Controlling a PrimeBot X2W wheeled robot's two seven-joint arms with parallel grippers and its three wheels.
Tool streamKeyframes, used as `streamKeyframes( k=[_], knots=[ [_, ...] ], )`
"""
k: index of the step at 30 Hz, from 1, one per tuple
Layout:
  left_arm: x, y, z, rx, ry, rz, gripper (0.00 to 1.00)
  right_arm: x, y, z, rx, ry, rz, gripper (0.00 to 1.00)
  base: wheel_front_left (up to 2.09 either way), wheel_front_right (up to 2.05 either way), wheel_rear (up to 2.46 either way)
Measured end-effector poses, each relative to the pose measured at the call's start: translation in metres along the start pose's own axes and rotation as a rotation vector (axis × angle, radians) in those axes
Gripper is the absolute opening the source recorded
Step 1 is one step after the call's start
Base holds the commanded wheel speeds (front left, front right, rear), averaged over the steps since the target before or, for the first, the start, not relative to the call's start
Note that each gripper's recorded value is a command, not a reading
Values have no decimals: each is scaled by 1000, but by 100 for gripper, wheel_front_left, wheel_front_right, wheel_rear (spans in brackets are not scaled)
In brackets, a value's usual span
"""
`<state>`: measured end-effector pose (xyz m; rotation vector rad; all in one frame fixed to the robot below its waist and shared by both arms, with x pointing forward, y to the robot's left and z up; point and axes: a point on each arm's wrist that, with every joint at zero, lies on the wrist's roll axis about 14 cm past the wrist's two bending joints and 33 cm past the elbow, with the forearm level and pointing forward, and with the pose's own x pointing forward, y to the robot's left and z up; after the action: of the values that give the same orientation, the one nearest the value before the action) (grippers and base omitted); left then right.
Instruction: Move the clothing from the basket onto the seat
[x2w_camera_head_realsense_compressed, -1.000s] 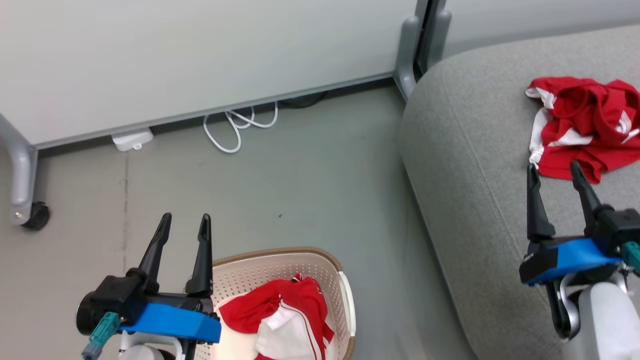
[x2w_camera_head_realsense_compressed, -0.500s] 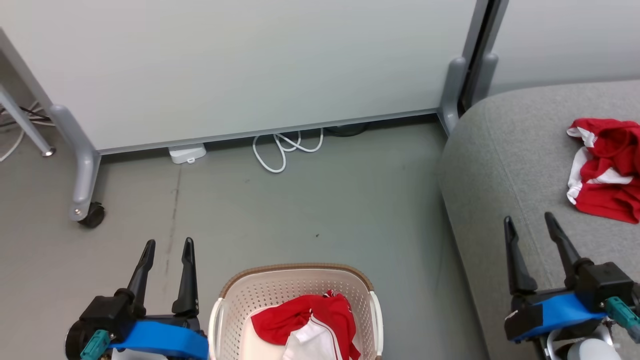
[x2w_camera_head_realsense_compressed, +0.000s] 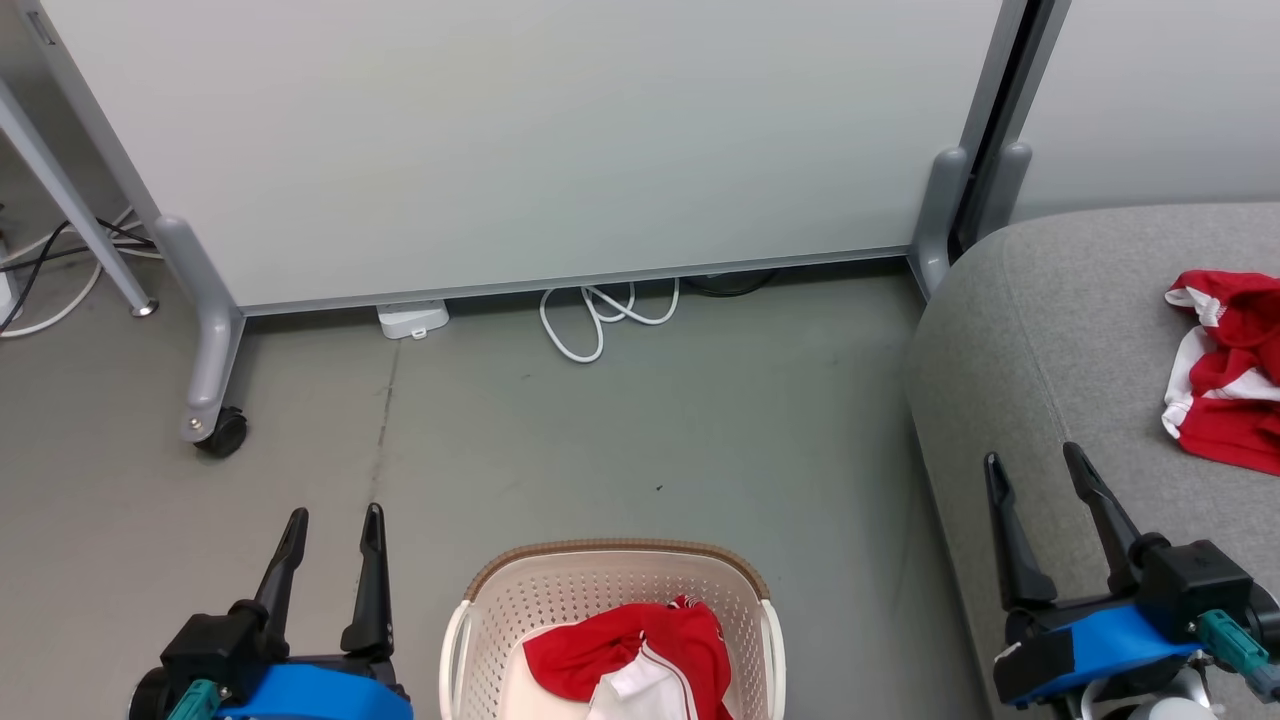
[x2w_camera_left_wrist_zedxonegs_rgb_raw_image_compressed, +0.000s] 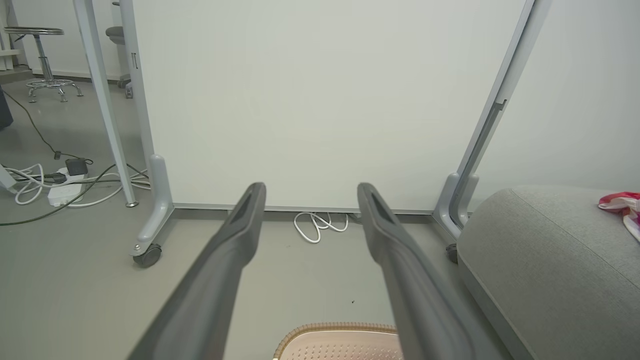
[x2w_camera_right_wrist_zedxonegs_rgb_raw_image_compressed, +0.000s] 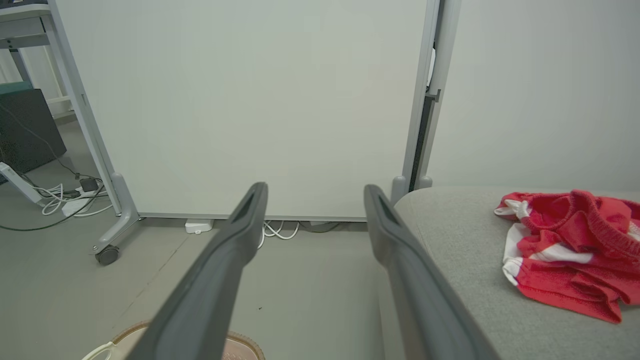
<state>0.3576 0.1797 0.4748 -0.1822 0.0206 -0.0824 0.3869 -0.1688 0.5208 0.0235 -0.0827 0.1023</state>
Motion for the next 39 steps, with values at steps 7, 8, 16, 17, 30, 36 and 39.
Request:
streamKeyframes(
  k=[7,8,16,17,30,36,39],
  knots=[
    [-1,3,-3,-2,11,6,100,-1,2,-3,18,7,3,100,0,0,0],
    [-1,3,-4,-2,13,7,100,0,2,-3,18,8,3,100,0,0,0],
    [-2,5,-4,-1,15,10,100,0,5,-2,28,5,11,100,0,0,0],
    [-2,4,-4,-1,15,9,100,0,5,-2,28,4,12,100,0,0,0],
    [8,-9,-21,-7,66,-32,100,2,5,-13,39,33,12,100,0,0,0],
    [22,-20,-42,-10,135,-78,100,8,4,-18,44,42,8,100,0,0,0],
    [31,-30,-59,-24,185,-110,100,13,2,-23,50,48,4,100,0,0,0]
  ],
)
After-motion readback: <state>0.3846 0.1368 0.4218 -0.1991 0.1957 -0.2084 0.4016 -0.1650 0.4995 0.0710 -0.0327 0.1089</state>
